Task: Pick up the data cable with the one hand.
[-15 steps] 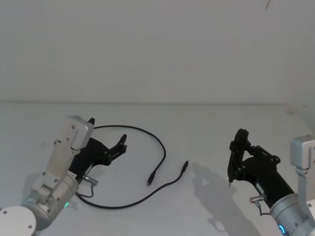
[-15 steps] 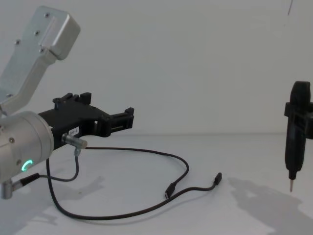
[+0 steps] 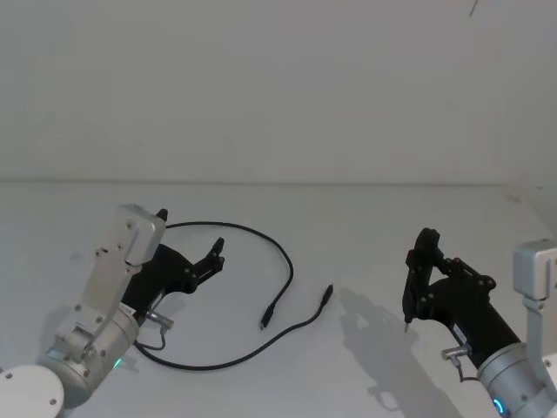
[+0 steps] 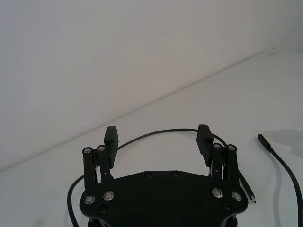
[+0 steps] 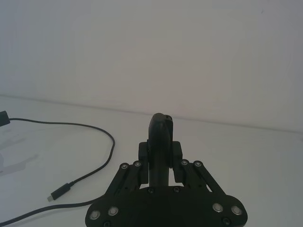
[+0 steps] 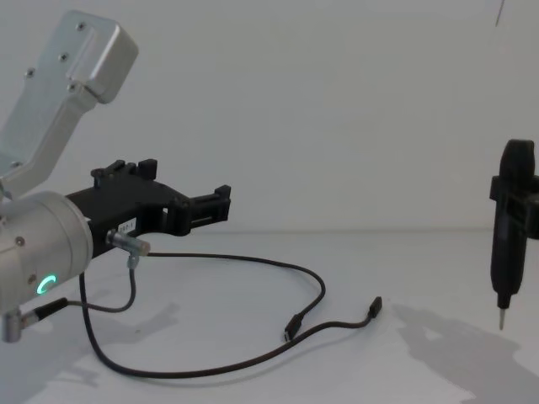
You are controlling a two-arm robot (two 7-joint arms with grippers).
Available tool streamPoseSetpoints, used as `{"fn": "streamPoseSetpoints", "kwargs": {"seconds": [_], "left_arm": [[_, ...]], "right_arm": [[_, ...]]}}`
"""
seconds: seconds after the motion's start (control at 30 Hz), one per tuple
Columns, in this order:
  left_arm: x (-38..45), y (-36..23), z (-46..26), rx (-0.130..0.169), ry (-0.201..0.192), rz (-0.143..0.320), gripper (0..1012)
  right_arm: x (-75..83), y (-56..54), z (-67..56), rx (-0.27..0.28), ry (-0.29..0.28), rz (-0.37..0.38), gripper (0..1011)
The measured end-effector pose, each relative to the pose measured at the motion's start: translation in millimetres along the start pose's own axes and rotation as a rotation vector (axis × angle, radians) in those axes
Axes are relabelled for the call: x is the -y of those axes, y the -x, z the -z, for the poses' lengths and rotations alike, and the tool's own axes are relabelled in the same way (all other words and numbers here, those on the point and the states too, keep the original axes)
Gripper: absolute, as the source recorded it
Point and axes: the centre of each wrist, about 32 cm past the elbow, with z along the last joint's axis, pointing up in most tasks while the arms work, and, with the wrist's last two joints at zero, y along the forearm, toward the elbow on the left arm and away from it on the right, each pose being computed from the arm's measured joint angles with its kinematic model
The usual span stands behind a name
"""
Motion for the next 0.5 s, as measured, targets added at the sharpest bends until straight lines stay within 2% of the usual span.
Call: {"fn": "streamPoseSetpoints", "kwargs": {"seconds": [0.2, 0.4, 0.5], "left_arm": [[0.4, -1.2, 0.5, -0.005, -0.002, 0.021, 1001], [0.3, -4.1, 2.3, -0.027, -0.015, 0.079, 1001], [-0.8, -6.2, 4.3, -0.044, -0.032, 0.124, 1001]], "right_arm": [[0.0, 0.0, 0.0, 0.000, 0.000, 0.000, 279], [0.0, 0.0, 0.0, 0.000, 0.000, 0.000, 279], [0.0, 0.0, 0.0, 0.000, 0.000, 0.000, 279]]}}
